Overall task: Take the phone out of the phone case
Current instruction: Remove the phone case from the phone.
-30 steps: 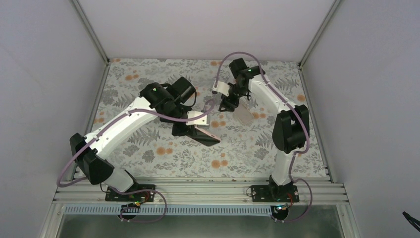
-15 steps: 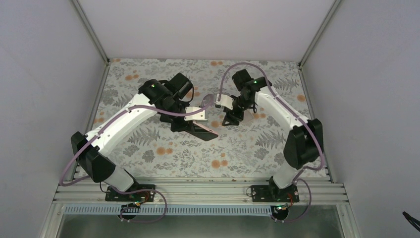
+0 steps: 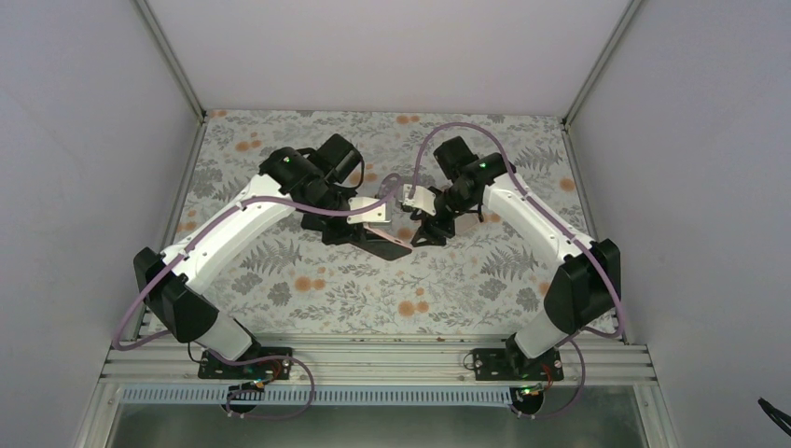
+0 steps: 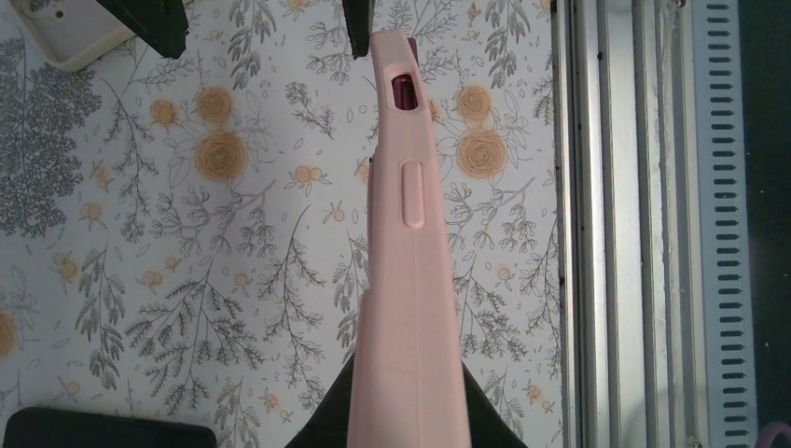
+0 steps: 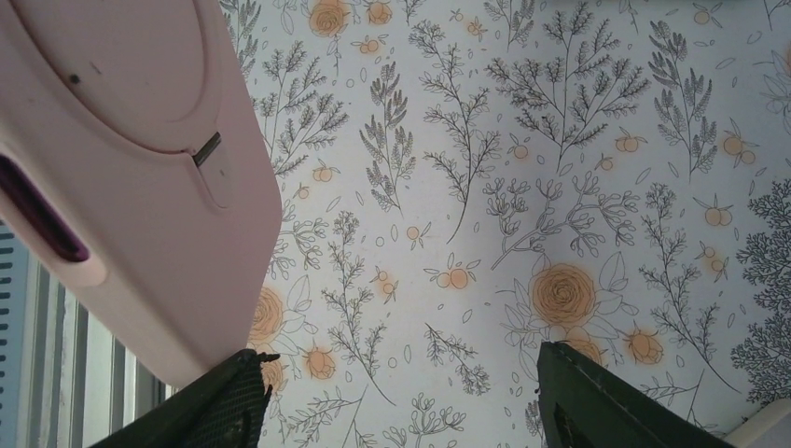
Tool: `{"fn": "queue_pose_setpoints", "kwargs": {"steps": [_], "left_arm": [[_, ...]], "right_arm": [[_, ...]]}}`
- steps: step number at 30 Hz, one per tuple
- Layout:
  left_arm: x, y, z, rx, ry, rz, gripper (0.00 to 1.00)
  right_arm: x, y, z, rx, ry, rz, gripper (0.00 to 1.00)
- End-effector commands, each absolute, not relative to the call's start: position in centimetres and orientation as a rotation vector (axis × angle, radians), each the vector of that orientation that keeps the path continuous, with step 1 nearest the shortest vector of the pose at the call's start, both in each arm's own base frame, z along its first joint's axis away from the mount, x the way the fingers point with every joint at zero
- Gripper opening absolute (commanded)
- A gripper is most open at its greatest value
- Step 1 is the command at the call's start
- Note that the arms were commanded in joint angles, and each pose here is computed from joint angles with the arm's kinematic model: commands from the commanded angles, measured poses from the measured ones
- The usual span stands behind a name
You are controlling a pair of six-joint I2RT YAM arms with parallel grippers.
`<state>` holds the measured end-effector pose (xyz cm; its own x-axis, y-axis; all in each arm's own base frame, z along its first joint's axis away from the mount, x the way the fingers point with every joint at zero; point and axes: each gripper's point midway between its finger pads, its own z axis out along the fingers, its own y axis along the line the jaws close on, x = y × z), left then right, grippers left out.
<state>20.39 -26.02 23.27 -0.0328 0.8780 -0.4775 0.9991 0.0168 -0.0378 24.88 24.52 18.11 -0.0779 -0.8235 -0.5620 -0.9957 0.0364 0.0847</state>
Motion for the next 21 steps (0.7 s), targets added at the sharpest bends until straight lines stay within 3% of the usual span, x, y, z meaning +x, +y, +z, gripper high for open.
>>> {"fn": "queue_pose_setpoints", "kwargs": {"steps": [1, 21], "left_arm": [[21.2, -26.4, 25.1, 1.889, 1.916, -0.534, 0.02], [21.7, -25.9, 25.5, 1.869, 1.928, -0.522, 0.02]], "right_arm": [[24.3, 24.5, 18.2, -1.833, 1.971, 0.688, 0.71], [23.4, 24.1, 18.8, -1.84, 1.977, 0.7, 0.71]]}}
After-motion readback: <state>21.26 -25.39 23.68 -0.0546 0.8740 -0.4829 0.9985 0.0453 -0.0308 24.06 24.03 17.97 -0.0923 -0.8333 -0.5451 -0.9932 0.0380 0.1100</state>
